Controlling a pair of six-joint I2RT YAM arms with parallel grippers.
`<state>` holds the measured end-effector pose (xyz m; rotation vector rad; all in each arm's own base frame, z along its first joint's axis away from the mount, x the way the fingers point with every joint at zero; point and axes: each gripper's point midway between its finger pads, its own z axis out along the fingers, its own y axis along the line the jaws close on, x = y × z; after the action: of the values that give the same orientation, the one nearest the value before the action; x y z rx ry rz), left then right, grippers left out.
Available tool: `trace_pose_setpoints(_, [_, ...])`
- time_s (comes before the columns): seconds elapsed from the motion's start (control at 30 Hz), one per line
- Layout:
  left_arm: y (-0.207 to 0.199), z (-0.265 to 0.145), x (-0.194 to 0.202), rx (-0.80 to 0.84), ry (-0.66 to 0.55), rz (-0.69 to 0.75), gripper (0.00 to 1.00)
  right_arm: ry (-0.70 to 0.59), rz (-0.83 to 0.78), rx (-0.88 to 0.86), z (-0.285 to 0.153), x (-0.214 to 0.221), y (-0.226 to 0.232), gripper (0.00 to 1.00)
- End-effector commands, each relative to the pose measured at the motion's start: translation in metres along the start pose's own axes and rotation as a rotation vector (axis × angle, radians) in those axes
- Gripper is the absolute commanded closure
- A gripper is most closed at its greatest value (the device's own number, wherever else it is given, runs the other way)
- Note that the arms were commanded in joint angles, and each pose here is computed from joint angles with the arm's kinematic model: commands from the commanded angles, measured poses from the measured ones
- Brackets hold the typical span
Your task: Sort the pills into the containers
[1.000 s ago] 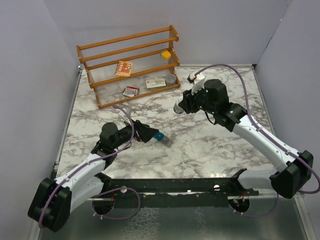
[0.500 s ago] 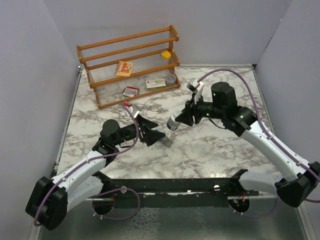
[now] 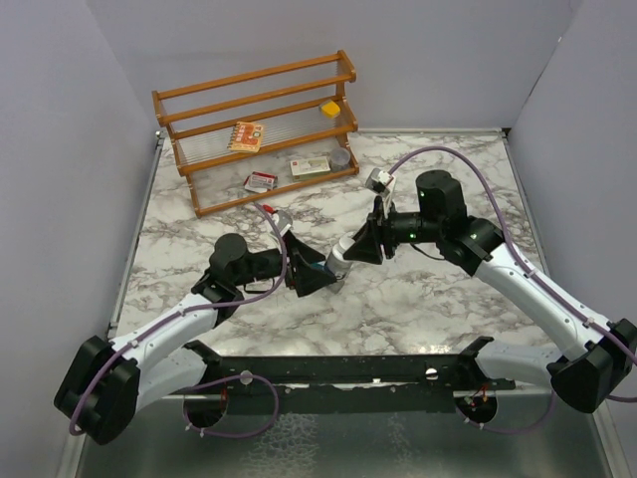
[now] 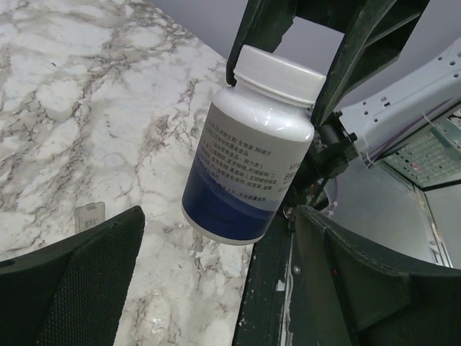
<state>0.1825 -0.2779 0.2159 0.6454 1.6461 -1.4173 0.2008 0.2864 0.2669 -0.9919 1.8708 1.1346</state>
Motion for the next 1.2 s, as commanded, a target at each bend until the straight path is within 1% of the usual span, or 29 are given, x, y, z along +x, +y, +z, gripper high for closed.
trace_pose_setpoints(0.0, [-0.017, 0.008, 0.000, 0.090, 0.038, 0.028, 0.14, -0.060, -0.047, -0.084, -0.003, -0.016, 0.018, 0.99])
trace_pose_setpoints(0.2, [-0.020, 0.013, 0.006, 0.103, 0.055, 0.044, 0.17, -0.060, -0.036, -0.094, -0.001, -0.014, 0.019, 0.99])
trace_pose_setpoints(0.33, [-0.023, 0.011, 0.001, 0.101, 0.033, 0.064, 0.18, -0.052, -0.032, -0.076, 0.000, -0.012, 0.015, 0.99])
trace_pose_setpoints(0.47, [-0.025, 0.008, -0.005, 0.088, 0.002, 0.085, 0.19, -0.045, -0.022, -0.086, 0.003, -0.008, 0.015, 0.99])
trace_pose_setpoints(0.63, [-0.028, 0.007, -0.007, 0.092, -0.006, 0.086, 0.21, -0.046, -0.010, -0.116, 0.006, -0.004, 0.017, 0.99])
trace_pose_setpoints(1.0, [-0.030, 0.005, -0.005, 0.099, -0.003, 0.086, 0.25, -0.105, -0.003, -0.152, 0.009, -0.012, 0.022, 0.99])
trace_pose_setpoints(1.1, [-0.029, 0.006, -0.004, 0.100, 0.001, 0.083, 0.29, -0.116, -0.004, -0.158, 0.009, -0.016, 0.023, 0.99])
trace_pose_setpoints(1.17, [-0.029, 0.006, -0.003, 0.100, 0.003, 0.082, 0.33, -0.121, -0.007, -0.158, 0.009, -0.018, 0.023, 0.99])
